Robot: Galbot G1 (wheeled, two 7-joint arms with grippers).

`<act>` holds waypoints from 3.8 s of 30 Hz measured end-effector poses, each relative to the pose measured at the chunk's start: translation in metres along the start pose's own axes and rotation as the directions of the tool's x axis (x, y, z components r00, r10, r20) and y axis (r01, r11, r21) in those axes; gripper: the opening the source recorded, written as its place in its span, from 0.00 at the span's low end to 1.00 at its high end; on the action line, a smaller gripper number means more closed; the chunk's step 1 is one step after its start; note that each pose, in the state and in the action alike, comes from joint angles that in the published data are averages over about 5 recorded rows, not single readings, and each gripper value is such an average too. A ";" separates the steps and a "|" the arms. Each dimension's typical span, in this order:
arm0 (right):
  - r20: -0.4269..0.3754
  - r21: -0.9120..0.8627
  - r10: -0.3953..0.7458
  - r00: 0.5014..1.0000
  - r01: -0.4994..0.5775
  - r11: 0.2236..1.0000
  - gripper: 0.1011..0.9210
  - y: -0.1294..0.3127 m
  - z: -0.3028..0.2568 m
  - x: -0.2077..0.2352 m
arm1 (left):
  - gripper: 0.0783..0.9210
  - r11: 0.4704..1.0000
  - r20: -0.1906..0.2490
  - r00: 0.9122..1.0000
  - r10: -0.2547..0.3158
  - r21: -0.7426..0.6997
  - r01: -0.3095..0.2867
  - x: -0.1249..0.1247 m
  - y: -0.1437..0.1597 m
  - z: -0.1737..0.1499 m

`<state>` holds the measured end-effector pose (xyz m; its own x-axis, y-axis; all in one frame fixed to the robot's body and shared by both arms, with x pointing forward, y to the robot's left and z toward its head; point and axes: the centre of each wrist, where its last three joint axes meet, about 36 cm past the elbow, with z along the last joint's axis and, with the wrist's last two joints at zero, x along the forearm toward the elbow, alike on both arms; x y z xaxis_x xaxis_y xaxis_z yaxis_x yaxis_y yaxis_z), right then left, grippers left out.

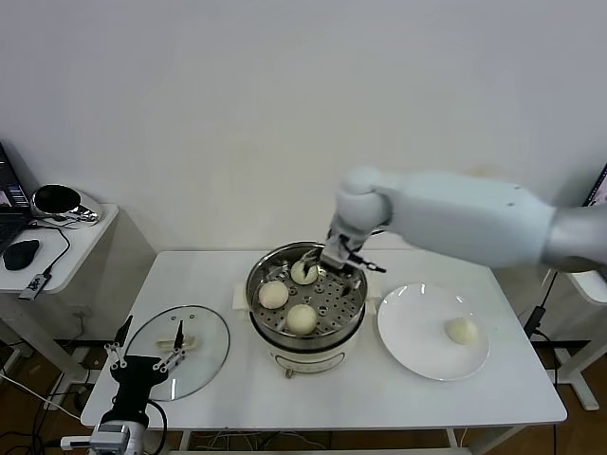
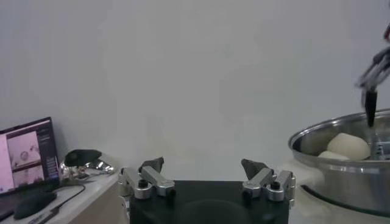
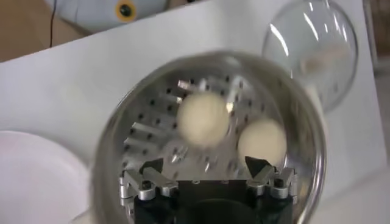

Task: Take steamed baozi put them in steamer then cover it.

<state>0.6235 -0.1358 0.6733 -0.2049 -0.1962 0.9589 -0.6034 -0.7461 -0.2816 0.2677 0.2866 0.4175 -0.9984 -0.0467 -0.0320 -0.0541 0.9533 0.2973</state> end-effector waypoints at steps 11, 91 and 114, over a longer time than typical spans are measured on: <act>-0.115 -0.470 0.020 0.993 -0.072 0.880 0.88 0.124 0.073 0.023 | 0.88 0.999 0.012 0.999 0.034 -0.002 -0.034 -0.002 -0.003 -0.001; -0.145 -0.723 0.025 0.989 -0.123 0.680 0.64 0.161 0.123 0.011 | 0.88 0.999 -0.002 0.999 0.040 -0.007 -0.040 0.001 -0.003 0.002; -0.011 -0.732 0.049 0.999 -0.041 0.680 0.64 -0.003 0.013 -0.023 | 0.88 1.000 0.001 1.000 0.016 0.009 -0.016 0.006 -0.005 -0.004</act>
<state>0.6400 -0.1379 0.6529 -0.2426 -0.2257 0.9435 -0.9660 -0.0329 -0.2563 0.2623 0.2806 0.4194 -0.9991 -0.0311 -0.0284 -0.0380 0.9564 0.2895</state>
